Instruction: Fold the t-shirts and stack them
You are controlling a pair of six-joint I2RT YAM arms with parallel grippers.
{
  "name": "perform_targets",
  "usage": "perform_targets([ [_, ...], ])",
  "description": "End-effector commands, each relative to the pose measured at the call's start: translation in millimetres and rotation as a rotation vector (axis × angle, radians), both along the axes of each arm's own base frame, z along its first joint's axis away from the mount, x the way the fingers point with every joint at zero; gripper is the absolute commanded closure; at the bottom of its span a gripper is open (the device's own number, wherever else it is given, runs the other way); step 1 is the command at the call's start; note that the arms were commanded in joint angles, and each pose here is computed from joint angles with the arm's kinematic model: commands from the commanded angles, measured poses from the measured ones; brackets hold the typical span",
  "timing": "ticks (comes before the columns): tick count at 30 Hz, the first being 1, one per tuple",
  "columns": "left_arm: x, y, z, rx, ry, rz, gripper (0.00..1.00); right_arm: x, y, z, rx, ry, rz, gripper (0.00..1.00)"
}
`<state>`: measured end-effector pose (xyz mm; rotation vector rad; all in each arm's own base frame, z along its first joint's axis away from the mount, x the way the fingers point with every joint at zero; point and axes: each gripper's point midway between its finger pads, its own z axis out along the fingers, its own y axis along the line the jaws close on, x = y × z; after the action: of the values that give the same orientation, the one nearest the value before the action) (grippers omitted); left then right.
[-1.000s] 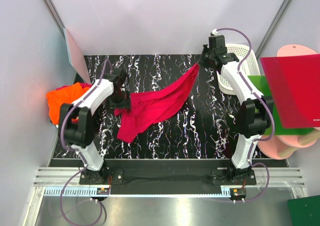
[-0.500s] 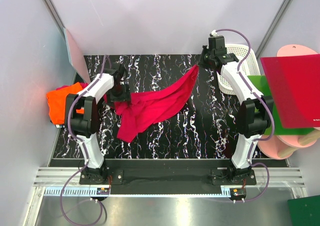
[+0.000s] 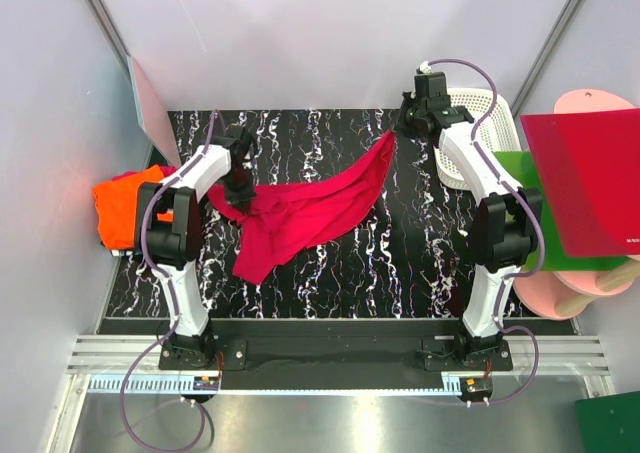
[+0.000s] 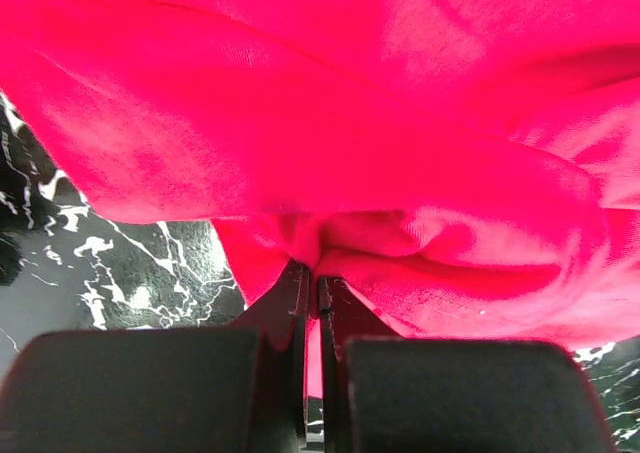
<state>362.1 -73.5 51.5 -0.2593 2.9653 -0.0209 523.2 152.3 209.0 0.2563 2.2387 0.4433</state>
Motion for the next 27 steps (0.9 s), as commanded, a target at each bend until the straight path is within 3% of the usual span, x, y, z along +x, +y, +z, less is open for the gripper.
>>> perform_targets([
  [1, 32.3, -0.3, 68.0, -0.016, -0.212, 0.021, 1.00, 3.6, 0.4, 30.5, 0.029, -0.058, -0.001, 1.00],
  [3, 38.7, 7.1, 92.6, -0.011, -0.278, 0.066, 1.00, 3.7, -2.5, 40.6, 0.033, -0.077, -0.013, 1.00],
  [11, 85.1, 38.8, 272.6, -0.037, -0.841, 0.276, 1.00, -1.8, -4.3, 140.6, 0.067, -0.287, -0.016, 1.00],
  [15, 65.9, 53.6, 334.4, -0.004, -1.014, 0.291, 1.00, -33.0, -10.9, 190.7, 0.027, -0.401, -0.002, 1.00],
  [23, 7.0, 73.6, 352.8, 0.041, -1.069, 0.310, 1.00, -133.7, -50.5, 251.8, -0.090, -0.537, -0.061, 1.00],
  [27, -34.5, 80.0, 392.3, 0.025, -1.178, 0.326, 1.00, -180.2, -62.7, 269.6, -0.078, -0.545, -0.059, 1.00],
])
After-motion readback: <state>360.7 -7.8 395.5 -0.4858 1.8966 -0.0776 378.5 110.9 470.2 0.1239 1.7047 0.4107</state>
